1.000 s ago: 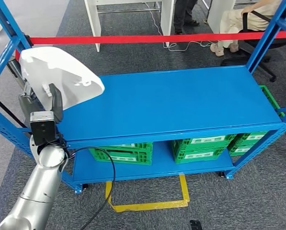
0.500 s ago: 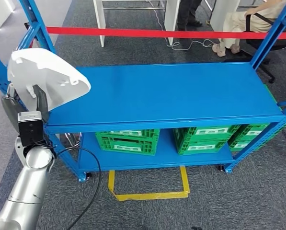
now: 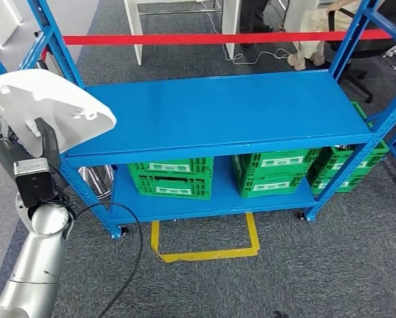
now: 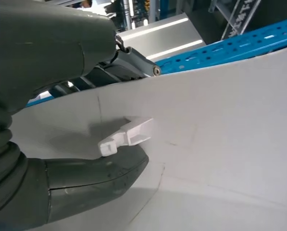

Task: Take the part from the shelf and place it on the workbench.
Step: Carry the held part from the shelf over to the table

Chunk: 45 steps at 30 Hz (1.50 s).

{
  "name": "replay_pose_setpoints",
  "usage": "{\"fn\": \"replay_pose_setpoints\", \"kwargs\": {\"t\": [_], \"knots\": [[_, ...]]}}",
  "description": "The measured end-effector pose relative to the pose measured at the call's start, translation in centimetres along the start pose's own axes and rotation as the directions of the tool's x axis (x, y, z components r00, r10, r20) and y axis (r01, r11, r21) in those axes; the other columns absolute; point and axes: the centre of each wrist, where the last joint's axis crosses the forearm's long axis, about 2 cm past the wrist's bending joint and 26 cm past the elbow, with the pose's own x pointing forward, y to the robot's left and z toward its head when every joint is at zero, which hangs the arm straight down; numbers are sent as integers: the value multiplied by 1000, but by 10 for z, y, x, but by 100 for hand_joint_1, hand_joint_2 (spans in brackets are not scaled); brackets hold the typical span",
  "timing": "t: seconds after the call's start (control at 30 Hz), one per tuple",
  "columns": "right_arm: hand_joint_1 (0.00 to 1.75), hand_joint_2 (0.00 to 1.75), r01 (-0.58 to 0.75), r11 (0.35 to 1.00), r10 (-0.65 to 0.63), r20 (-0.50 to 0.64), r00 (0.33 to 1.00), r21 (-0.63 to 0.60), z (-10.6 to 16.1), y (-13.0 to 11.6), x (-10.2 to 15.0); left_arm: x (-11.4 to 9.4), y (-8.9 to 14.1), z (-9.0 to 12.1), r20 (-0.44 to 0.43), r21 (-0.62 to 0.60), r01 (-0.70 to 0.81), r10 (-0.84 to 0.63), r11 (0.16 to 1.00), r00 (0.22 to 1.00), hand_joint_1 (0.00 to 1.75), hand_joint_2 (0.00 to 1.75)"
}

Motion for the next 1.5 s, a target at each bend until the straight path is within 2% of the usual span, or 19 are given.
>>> {"fn": "replay_pose_setpoints", "kwargs": {"t": [0.3,1.0,1.23,1.5], "knots": [[0,175,-90,996,90,2,996,-29,-1,0,3,1,8,3,0,16,9,-9,1000,1000,175,175],[0,175,-58,998,58,-7,998,1,-1,-1,2,3,10,4,-21,13,14,-13,1000,1000,175,175],[0,175,-91,996,92,-8,996,14,4,-37,-29,-7,48,20,-16,29,60,-59,998,998,175,175],[0,175,-96,995,97,7,995,-9,3,-49,-29,-4,59,17,11,39,70,-71,997,997,175,175]]}}
